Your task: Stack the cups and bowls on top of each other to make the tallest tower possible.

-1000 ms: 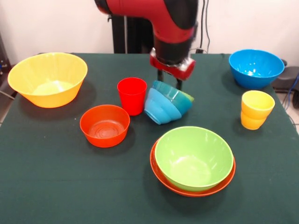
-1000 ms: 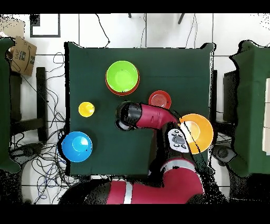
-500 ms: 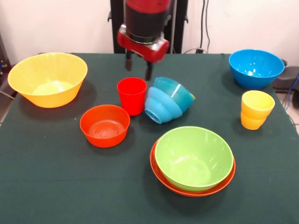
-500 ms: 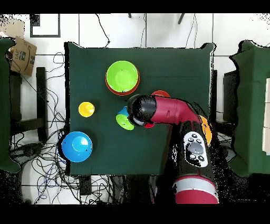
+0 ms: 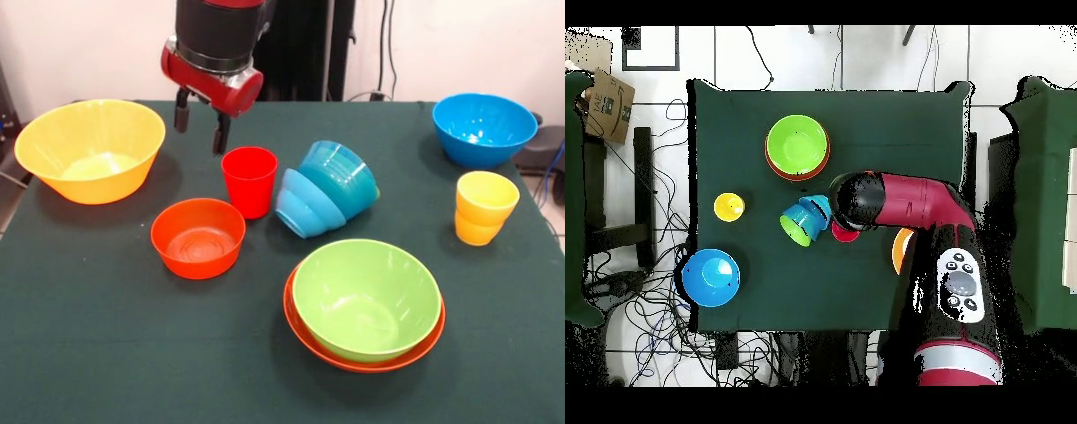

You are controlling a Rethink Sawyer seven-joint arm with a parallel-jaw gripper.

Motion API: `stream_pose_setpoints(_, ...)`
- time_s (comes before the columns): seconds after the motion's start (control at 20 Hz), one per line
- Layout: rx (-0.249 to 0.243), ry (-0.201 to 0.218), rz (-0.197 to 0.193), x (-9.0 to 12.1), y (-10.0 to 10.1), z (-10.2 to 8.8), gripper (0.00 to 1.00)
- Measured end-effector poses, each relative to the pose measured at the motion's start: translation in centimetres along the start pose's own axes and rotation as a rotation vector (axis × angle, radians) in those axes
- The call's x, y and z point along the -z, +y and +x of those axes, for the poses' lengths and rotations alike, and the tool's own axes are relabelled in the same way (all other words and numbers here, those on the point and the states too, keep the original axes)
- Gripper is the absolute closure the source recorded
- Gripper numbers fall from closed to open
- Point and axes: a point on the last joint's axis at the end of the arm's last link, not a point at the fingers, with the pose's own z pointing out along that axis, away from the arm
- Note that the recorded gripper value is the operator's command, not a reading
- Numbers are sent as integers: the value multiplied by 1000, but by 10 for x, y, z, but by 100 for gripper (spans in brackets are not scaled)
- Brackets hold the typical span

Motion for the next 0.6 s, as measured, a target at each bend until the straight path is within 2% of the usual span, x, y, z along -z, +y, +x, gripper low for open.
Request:
stream_pose_setpoints(0.2,6,-8,-2,-2,2,-1,0)
stream_pose_setpoints(0.35,9,-33,-19,-5,6,-4,0)
stream_pose_setpoints(0.6,25,-116,-71,-26,20,-5,0)
